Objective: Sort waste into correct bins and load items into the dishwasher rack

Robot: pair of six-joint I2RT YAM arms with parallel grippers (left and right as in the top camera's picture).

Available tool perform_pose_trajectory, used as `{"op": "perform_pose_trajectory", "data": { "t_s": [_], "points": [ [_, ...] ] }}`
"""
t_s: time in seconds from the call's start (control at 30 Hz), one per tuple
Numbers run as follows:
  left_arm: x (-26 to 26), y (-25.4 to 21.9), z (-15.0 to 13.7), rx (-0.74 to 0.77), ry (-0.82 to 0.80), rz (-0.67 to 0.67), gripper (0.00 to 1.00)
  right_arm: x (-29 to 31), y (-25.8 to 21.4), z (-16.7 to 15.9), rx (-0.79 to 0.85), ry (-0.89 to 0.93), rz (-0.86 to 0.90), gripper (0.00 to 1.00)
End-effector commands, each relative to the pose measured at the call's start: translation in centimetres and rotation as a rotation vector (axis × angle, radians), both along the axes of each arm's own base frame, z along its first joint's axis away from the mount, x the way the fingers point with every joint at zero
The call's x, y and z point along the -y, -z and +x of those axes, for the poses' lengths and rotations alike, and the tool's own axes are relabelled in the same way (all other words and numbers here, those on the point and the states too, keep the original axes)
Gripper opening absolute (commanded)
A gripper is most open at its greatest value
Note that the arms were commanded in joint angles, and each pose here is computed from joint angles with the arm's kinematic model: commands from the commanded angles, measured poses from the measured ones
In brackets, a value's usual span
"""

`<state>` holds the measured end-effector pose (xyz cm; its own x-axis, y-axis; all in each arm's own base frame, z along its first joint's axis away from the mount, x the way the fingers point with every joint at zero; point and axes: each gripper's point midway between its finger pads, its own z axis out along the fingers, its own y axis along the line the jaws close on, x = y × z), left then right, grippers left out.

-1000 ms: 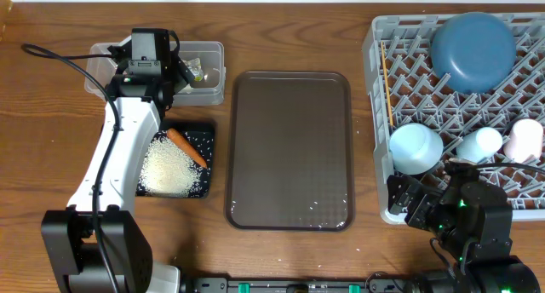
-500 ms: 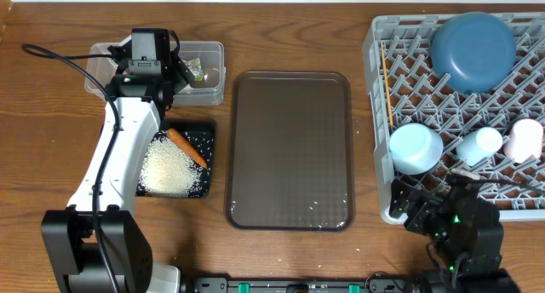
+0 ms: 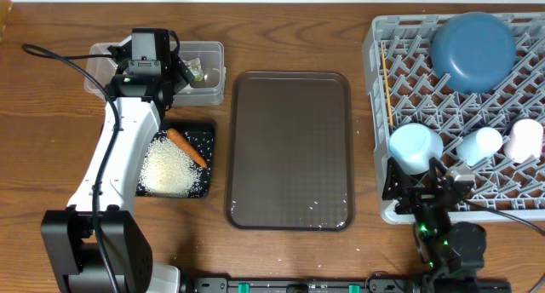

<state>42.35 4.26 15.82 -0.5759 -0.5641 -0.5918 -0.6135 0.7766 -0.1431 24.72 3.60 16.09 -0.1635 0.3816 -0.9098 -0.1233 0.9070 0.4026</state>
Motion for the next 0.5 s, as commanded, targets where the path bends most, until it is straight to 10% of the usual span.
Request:
{"op": "perform_pose_trajectory", "data": {
  "t_s": [0.0, 0.47],
  "points": [
    [-0.09, 0.36, 0.03, -0.011, 0.002, 0.008, 0.99, 0.27, 0.76, -0.02, 0.014, -0.001, -0.028, 0.99],
    [-0.09, 0.36, 0.03, -0.011, 0.002, 0.008, 0.99, 0.74, 0.15, -0.29, 0.117, -0.015, -0.466, 0.99]
  ]
}}
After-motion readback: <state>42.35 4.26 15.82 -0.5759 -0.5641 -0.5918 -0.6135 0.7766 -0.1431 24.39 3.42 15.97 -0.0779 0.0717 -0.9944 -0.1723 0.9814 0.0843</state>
